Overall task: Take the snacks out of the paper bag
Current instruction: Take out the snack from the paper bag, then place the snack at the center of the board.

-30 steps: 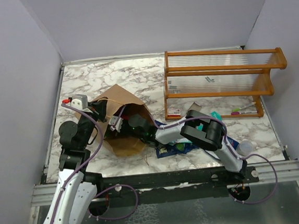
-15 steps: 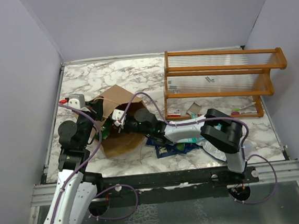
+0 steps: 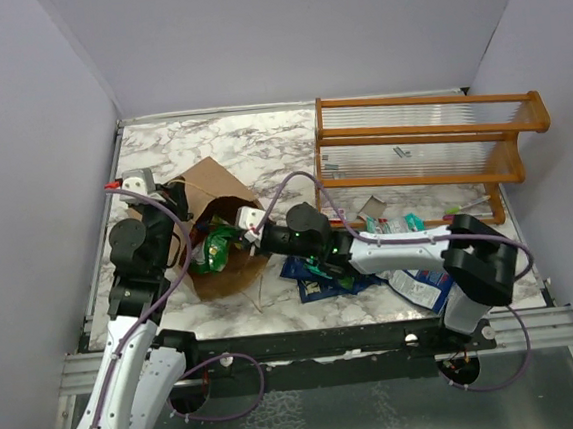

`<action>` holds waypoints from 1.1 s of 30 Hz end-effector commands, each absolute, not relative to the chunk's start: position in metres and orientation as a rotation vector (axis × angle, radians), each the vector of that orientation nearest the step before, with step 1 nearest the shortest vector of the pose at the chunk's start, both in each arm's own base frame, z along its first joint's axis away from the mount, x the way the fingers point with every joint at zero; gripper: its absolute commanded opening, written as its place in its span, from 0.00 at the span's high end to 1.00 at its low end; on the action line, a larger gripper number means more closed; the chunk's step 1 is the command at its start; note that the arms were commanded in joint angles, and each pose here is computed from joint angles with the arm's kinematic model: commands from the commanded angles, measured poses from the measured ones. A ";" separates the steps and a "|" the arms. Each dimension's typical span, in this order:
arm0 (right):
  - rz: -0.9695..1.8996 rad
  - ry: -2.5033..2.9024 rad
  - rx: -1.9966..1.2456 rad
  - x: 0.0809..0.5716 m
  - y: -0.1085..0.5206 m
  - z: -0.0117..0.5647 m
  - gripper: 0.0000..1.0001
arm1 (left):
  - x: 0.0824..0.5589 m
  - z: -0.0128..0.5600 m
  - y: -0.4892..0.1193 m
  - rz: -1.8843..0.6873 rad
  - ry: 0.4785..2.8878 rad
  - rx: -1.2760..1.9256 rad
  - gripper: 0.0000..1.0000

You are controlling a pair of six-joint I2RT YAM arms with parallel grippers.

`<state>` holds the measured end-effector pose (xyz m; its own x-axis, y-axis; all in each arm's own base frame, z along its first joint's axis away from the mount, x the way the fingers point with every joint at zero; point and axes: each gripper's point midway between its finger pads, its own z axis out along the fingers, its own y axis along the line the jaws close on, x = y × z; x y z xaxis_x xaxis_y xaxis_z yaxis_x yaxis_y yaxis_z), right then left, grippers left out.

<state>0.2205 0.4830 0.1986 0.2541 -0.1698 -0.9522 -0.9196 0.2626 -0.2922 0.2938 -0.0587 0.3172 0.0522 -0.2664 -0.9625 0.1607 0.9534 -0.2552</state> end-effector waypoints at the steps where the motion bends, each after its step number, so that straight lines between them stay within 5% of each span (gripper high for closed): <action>1: 0.732 1.067 -1.198 0.202 0.460 0.263 0.99 | 0.297 0.323 -0.049 -0.272 1.462 -0.112 1.00; 13: 0.732 1.035 -1.208 0.207 0.468 0.258 0.99 | 0.296 0.312 -0.055 -0.285 1.483 -0.061 1.00; 24: 0.494 1.126 -1.155 0.198 0.358 0.269 0.99 | 0.300 0.305 -0.045 -0.221 1.515 -0.075 1.00; 30: 0.307 1.580 -0.607 0.239 0.273 0.247 0.99 | 0.302 0.303 -0.047 -0.232 1.519 -0.068 1.00; 33: 0.270 1.716 -0.578 0.236 0.263 0.220 0.99 | 0.303 0.302 -0.048 -0.238 1.524 -0.065 1.00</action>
<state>0.2175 0.3081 0.2607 0.1594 -0.2214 -0.9621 -0.7216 0.6390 -0.2666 0.3024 -0.0484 0.2942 0.0092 -0.1973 -0.9803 0.1074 0.9749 -0.1952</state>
